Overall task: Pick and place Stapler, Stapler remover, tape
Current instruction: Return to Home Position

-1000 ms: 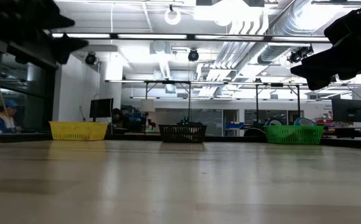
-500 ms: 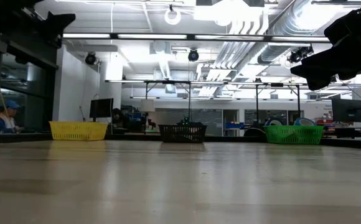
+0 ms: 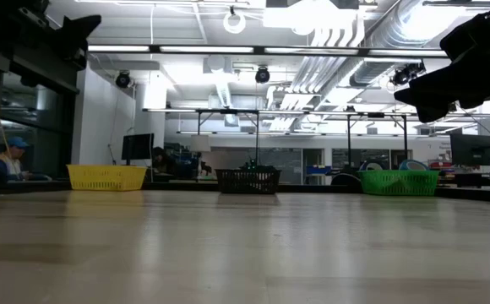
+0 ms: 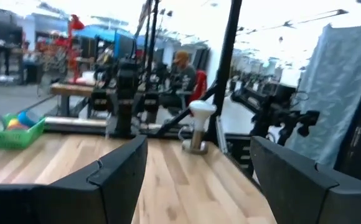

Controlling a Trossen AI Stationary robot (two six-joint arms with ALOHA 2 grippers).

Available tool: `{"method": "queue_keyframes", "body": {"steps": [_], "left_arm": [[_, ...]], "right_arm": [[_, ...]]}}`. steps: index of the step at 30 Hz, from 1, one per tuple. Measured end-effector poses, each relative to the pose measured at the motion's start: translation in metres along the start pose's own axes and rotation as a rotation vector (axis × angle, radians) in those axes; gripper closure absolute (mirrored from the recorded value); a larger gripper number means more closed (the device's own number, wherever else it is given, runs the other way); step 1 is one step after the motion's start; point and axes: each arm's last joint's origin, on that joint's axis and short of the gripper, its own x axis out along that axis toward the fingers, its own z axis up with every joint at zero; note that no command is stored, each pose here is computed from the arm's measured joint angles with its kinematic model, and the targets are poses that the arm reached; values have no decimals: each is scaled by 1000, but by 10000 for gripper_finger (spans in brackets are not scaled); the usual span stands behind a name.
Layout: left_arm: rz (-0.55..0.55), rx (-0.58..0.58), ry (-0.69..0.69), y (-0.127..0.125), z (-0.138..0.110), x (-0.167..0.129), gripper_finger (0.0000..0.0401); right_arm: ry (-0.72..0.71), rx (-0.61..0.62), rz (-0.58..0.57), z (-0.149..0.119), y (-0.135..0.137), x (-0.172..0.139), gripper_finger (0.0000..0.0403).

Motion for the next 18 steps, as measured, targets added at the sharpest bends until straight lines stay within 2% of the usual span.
{"method": "queue_keyframes", "body": {"steps": [6,13,18], "left_arm": [[65,45,12,-4,-3,1,121],[-67,57,41,-13,-7,2,121],[-76,50,68,-13,-26,4,121]], "right_arm": [[0,0,0,0,0,0,238],[0,0,0,0,0,0,238],[0,0,0,0,0,0,238]]}}
